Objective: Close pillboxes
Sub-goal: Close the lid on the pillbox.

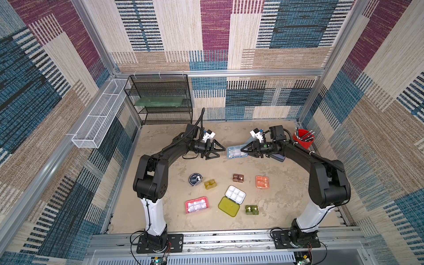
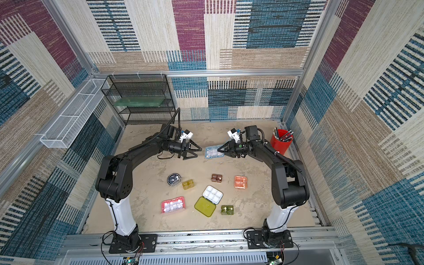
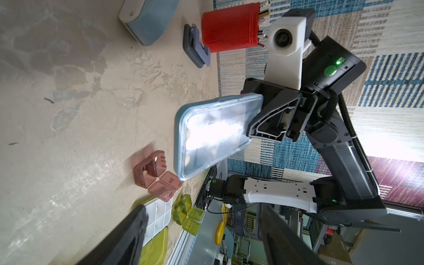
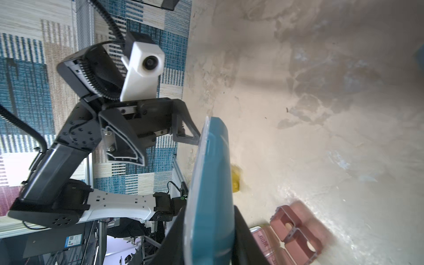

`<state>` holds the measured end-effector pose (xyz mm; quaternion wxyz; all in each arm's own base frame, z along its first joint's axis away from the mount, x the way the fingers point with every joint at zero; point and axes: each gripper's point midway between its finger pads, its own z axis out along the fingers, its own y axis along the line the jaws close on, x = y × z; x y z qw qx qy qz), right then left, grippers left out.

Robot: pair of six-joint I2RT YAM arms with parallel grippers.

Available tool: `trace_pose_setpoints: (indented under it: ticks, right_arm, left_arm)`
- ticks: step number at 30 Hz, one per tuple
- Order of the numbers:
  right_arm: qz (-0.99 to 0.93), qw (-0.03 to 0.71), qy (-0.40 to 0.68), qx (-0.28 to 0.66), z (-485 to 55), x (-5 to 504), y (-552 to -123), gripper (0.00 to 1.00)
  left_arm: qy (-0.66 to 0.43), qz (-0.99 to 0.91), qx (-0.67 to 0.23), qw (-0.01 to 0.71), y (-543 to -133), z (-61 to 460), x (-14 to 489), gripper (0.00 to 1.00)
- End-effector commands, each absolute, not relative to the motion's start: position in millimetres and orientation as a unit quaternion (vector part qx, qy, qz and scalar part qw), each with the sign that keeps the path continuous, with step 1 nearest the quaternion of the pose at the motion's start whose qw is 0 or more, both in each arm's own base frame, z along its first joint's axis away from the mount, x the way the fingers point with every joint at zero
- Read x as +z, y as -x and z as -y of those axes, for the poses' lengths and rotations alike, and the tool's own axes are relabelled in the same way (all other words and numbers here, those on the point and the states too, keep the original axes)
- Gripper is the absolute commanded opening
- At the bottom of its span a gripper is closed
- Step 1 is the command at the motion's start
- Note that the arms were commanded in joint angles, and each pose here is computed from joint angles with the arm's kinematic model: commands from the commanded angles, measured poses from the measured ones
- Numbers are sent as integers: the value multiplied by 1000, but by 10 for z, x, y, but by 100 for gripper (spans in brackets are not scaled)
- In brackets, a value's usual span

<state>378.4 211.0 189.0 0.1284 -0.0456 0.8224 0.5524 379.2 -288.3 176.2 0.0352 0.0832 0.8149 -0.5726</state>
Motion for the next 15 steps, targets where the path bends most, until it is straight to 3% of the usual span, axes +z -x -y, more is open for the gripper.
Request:
trace_pose_setpoints:
  ticks: [1, 15]
  right_arm:
    - [-800, 127, 65, 583, -2208, 2206, -3745, 31]
    - [-785, 138, 92, 597, -2479, 2522, -3727, 31]
  left_arm:
    - [-97, -794, -597, 59, -3881, 2943, 2019, 80]
    - [-121, -756, -639, 78, -3919, 3228, 2472, 75]
